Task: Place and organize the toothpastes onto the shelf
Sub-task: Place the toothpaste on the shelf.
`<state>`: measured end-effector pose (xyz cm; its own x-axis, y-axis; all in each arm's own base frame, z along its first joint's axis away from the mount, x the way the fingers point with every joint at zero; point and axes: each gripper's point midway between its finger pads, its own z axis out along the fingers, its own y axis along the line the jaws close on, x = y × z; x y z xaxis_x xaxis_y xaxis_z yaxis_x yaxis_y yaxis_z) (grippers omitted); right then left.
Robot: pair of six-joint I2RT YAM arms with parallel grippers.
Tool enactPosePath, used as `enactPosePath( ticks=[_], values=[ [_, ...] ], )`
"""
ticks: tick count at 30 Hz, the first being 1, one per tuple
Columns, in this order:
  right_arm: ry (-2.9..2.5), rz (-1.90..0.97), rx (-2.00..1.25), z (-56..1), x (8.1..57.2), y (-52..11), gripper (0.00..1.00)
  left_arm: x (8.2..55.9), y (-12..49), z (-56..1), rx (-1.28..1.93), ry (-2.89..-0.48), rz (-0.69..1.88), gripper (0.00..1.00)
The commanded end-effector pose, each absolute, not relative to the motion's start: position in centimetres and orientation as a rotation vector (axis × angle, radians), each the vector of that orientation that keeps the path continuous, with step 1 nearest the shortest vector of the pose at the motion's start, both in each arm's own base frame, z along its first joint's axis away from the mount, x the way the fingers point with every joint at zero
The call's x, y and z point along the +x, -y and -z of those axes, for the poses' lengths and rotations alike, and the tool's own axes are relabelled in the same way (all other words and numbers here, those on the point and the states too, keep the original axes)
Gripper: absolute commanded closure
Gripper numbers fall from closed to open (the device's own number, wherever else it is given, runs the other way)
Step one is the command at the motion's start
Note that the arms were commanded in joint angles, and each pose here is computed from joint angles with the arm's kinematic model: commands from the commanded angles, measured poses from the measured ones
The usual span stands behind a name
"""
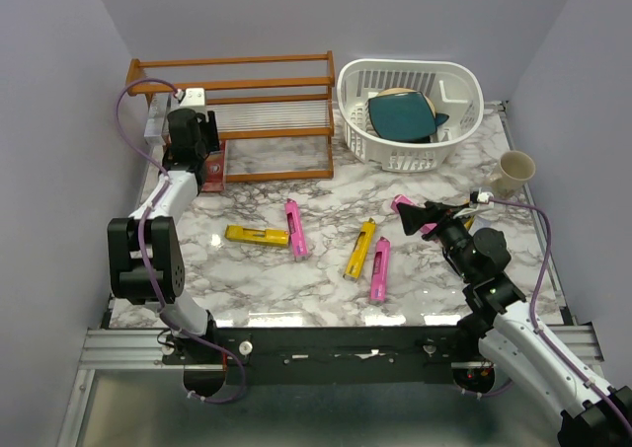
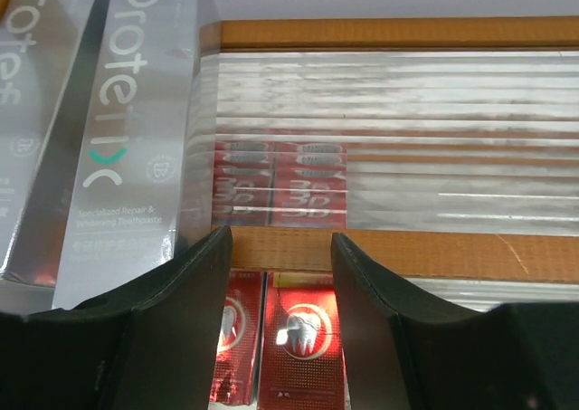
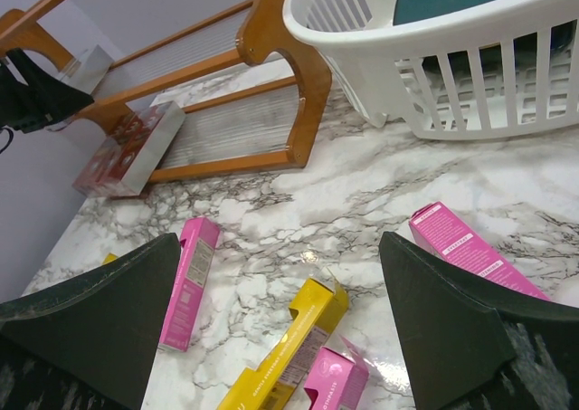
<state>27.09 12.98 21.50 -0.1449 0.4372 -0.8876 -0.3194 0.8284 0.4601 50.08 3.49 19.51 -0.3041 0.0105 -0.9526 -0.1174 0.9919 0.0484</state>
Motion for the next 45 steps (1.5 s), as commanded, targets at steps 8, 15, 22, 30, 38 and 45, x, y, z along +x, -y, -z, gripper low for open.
enactPosePath(
  ticks=[8,15,22,30,38,45],
  values=[
    [-1.581,-0.658,0.075,-21.4,27.1,-13.1,0.0,50.3,-6.3,-20.6,-0.179,-1.834,-0.274,0.41],
    [-1.585,-0.664,0.07,-21.2,27.2,-13.3,0.0,51.5,-4.3,-22.2,-0.165,-1.766,-0.13,0.41],
    [-1.595,-0.659,0.068,-21.0,27.3,-13.3,0.0,53.2,-3.2,-22.9,-0.129,-1.716,-0.1,0.41],
    [-1.612,-0.654,0.065,-20.6,27.5,-13.5,0.0,54.8,-3.8,-20.9,-0.124,-1.761,-0.138,0.41],
    [-1.619,-0.657,0.061,-20.5,27.6,-13.6,0.0,54.7,-6.5,-21.1,-0.227,-1.724,-0.285,0.4],
    [-1.621,-0.656,0.059,-20.5,27.6,-13.6,0.0,54.7,-8.4,-21.1,-0.306,-1.72,-0.389,0.4]
  ],
)
